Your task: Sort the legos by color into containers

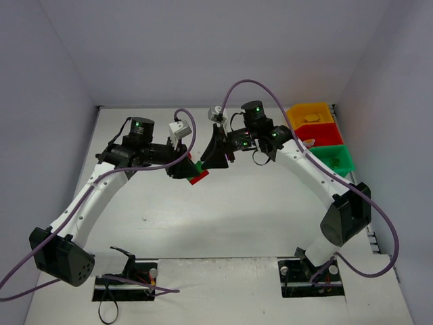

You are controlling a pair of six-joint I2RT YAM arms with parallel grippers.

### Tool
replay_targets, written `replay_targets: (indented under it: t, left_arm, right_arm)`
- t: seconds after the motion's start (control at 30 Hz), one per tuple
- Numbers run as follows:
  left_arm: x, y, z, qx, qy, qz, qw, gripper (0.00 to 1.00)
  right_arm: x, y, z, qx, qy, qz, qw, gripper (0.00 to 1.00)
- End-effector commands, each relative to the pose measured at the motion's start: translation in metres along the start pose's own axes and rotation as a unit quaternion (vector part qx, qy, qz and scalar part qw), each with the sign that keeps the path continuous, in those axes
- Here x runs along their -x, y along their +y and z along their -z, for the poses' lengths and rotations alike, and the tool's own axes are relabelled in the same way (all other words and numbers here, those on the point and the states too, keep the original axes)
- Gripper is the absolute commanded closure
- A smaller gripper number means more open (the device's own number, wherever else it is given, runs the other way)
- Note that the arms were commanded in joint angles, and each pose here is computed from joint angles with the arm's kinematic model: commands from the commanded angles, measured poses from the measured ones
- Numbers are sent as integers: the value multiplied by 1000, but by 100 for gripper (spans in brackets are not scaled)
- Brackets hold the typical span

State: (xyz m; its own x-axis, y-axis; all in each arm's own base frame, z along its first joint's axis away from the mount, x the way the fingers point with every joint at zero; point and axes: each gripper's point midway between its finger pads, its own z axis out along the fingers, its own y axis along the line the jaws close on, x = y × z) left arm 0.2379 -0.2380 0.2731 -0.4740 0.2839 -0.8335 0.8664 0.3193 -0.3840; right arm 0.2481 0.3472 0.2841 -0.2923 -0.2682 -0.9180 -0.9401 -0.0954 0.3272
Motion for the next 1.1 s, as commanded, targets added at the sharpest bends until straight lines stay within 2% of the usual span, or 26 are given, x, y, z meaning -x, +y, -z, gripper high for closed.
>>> replay_targets:
  t: [0.0, 0.2, 0.5, 1.07]
  left_arm:
    - [34, -13, 10, -4, -41, -69, 997, 100]
    - [36, -13, 8, -1, -42, -77, 996, 100]
    - [42, -13, 13, 13, -53, -94, 994, 100]
    - [42, -28, 14, -5, -66, -115, 991, 100]
  right_arm:
    - [22, 12, -3, 20, -17, 41, 999, 61]
    - [18, 15, -8, 32, -13, 36, 999, 61]
    - [9, 18, -17, 41, -3, 21, 999, 55]
    - [0, 17, -30, 45, 8, 11, 999, 56]
